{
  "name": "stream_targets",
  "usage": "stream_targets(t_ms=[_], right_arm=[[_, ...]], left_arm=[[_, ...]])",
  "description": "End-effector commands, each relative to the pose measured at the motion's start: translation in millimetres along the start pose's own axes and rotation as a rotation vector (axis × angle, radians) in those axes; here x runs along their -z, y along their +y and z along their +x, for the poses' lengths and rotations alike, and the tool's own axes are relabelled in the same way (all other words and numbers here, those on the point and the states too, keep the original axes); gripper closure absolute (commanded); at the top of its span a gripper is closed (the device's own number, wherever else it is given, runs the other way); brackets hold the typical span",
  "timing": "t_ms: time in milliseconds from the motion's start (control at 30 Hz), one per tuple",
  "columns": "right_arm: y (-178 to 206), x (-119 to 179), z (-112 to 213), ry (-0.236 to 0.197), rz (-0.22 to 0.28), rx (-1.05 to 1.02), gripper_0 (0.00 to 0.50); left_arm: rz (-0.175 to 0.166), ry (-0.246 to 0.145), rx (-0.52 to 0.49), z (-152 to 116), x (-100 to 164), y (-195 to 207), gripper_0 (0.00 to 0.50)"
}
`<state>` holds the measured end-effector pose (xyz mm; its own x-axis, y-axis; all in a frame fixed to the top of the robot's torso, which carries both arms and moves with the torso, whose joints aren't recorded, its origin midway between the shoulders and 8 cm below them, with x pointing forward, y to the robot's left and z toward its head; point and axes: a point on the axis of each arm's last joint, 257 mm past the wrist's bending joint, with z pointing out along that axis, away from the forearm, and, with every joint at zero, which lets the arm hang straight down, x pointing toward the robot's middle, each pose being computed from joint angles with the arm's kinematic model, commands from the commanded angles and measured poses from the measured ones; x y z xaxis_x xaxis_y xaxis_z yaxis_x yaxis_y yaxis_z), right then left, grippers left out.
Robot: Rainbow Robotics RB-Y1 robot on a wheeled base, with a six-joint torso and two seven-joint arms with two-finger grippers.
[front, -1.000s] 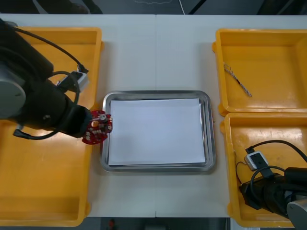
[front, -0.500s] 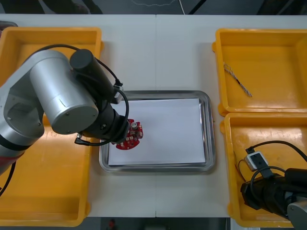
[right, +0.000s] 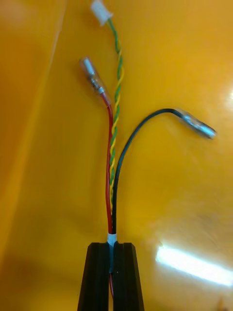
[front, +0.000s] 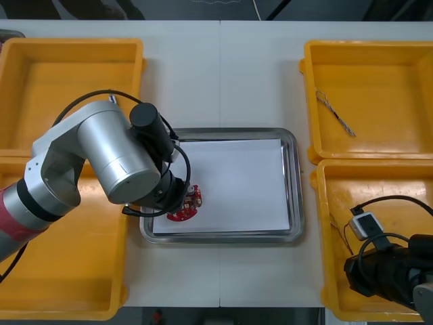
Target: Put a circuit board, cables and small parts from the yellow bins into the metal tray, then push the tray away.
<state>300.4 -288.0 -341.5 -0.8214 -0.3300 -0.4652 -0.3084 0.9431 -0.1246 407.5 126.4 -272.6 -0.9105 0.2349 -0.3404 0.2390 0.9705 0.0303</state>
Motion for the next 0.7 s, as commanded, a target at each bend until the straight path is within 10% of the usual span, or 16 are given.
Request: stream_targets(t_ms=[33, 133, 300, 700], right_arm=[[-21, 29, -30, -0.047, 0.045, -0.033, 0.5], [-34, 47, -39, -0.046, 0.079, -0.025, 0.5], [-54, 83, -51, -0.039, 0.129, -0.023, 0.5], [-53, 143, -67, -0.019, 0.078, 0.076, 0.5]], left_arm=[[0.001, -0.039, -0.096, -11, 1, -15, 0.499], [0.007, -0.036, -0.089, -10, 1, -17, 0.493], [0.018, -0.038, -0.079, -10, 0, -20, 0.012], [0.067, -0.074, -0.046, -22, 43, -27, 0.0]])
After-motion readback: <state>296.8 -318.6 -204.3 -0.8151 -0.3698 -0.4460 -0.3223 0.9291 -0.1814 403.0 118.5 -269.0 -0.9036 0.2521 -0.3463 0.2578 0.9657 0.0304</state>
